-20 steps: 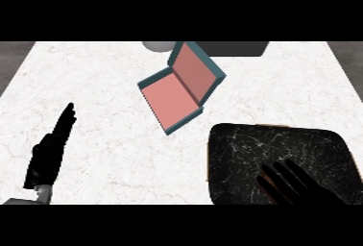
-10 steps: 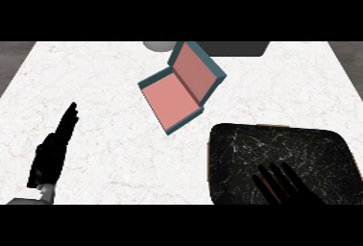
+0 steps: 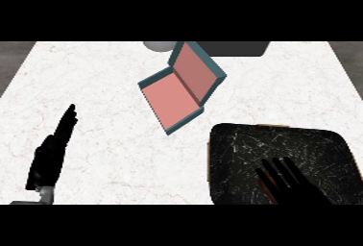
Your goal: Pick the sweet potato from the tray and place it in the cardboard box
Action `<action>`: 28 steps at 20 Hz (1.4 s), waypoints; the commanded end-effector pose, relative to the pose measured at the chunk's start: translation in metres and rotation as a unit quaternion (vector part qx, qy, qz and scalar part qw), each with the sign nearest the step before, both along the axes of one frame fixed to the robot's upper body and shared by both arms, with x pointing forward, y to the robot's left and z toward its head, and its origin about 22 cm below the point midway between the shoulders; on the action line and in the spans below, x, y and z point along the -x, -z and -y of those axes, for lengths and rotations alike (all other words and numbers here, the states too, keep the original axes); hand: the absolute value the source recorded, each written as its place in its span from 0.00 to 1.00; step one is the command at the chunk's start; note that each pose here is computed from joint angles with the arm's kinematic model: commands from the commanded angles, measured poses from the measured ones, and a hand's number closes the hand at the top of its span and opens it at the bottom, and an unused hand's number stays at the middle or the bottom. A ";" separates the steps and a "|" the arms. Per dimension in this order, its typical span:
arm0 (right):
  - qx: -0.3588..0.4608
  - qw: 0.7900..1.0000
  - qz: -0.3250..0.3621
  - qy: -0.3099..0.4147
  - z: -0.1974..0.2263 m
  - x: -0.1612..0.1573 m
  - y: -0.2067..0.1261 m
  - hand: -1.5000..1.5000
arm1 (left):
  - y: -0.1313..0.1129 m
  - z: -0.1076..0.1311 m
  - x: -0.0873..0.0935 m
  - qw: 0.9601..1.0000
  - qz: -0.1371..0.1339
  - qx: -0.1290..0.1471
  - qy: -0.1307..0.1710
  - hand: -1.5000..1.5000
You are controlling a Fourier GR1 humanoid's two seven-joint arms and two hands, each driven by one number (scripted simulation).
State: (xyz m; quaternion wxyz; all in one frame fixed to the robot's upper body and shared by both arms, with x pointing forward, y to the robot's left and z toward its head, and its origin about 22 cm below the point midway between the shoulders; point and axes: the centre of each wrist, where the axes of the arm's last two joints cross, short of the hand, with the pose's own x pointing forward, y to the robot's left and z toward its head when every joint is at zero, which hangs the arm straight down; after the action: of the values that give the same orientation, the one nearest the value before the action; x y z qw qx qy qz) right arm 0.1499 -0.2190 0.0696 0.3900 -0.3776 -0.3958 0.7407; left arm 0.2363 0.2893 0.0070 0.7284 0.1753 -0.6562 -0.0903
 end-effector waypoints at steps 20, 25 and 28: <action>0.000 1.000 -0.001 0.012 0.008 -0.020 0.037 0.00 | -0.002 0.007 0.002 1.000 -0.001 0.010 0.006 0.50; 0.013 1.000 -0.002 0.009 -0.014 0.001 0.052 0.00 | -0.013 0.001 -0.001 1.000 -0.003 0.006 -0.004 0.50; 0.001 0.999 -0.025 0.020 0.019 -0.018 0.054 1.00 | 0.003 0.011 -0.014 1.000 -0.006 0.001 0.005 0.50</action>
State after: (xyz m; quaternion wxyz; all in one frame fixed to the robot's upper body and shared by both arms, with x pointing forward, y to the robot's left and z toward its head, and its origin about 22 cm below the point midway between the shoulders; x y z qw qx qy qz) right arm 0.1674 -0.2281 0.0242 0.4001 -0.3743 -0.3820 0.7443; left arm 0.2393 0.2850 0.0038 0.7301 0.1729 -0.6550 -0.0898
